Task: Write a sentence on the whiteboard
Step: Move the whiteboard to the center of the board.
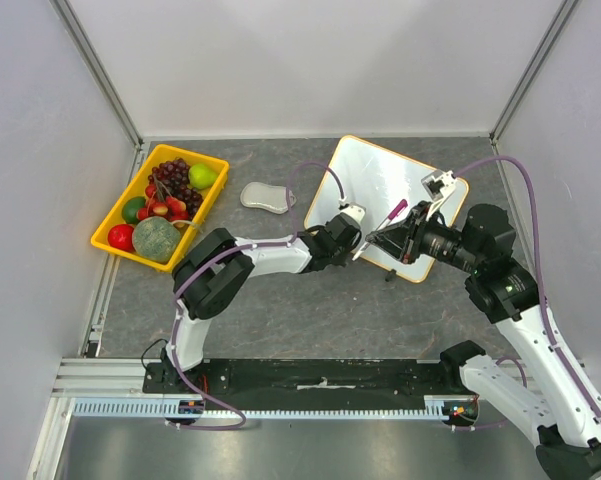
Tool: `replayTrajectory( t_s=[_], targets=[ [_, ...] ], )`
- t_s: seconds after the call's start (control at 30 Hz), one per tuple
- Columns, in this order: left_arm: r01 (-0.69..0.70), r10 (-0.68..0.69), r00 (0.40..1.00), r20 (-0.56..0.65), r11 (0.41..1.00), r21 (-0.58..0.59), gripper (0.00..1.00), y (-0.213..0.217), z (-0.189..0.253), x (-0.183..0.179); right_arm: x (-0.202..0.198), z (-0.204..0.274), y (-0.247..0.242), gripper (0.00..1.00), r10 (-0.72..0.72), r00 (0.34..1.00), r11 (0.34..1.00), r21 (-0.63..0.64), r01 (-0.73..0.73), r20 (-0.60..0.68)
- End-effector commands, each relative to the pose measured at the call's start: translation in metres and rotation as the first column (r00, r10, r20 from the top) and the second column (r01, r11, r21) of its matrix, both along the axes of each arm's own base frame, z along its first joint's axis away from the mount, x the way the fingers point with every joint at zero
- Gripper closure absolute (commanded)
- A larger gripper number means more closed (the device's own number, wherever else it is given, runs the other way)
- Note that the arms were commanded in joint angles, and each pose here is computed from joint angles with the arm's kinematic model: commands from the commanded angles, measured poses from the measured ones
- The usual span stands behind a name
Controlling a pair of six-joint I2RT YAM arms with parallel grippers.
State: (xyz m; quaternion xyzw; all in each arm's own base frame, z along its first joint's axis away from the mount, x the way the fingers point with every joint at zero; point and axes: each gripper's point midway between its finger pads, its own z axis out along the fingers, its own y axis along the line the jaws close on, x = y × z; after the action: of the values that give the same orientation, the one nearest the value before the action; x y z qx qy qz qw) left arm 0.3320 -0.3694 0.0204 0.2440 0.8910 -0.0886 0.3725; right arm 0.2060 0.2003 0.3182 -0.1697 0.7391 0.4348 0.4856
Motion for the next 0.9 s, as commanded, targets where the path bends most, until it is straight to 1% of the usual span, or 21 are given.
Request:
replayTrajectory(
  t_s=[0.0,0.23,0.47,0.6,0.7,0.87],
  targets=[
    [-0.076,0.077,0.997,-0.006,0.996,0.055,0.98,0.033,-0.014,-0.005,0.003,0.022,0.001,1.00,-0.001,0.997,1.000,0.028,0.000,0.071],
    [-0.181,0.184,0.982,-0.035,0.981,0.063,0.98,0.074,-0.016,-0.032,0.007,0.016,0.004,1.00,0.006,0.998,0.999,0.036,-0.008,0.058],
    [-0.310,0.314,0.942,-0.118,0.949,0.049,0.98,0.112,-0.019,-0.073,0.010,0.012,0.006,1.00,0.008,0.999,0.999,0.043,-0.010,0.053],
    [-0.374,0.371,0.917,-0.148,0.927,0.012,0.98,0.119,-0.013,-0.097,0.012,0.009,0.009,1.00,0.014,0.999,0.999,0.052,-0.016,0.045],
    [-0.395,0.390,0.907,-0.162,0.919,0.003,0.98,0.120,-0.009,-0.113,0.012,0.007,0.010,1.00,0.016,0.999,0.998,0.059,-0.018,0.040],
    [-0.417,0.421,0.890,-0.176,0.907,0.061,0.98,0.125,-0.013,-0.137,0.012,0.006,0.010,1.00,0.016,0.999,0.998,0.061,-0.018,0.038]
  ],
)
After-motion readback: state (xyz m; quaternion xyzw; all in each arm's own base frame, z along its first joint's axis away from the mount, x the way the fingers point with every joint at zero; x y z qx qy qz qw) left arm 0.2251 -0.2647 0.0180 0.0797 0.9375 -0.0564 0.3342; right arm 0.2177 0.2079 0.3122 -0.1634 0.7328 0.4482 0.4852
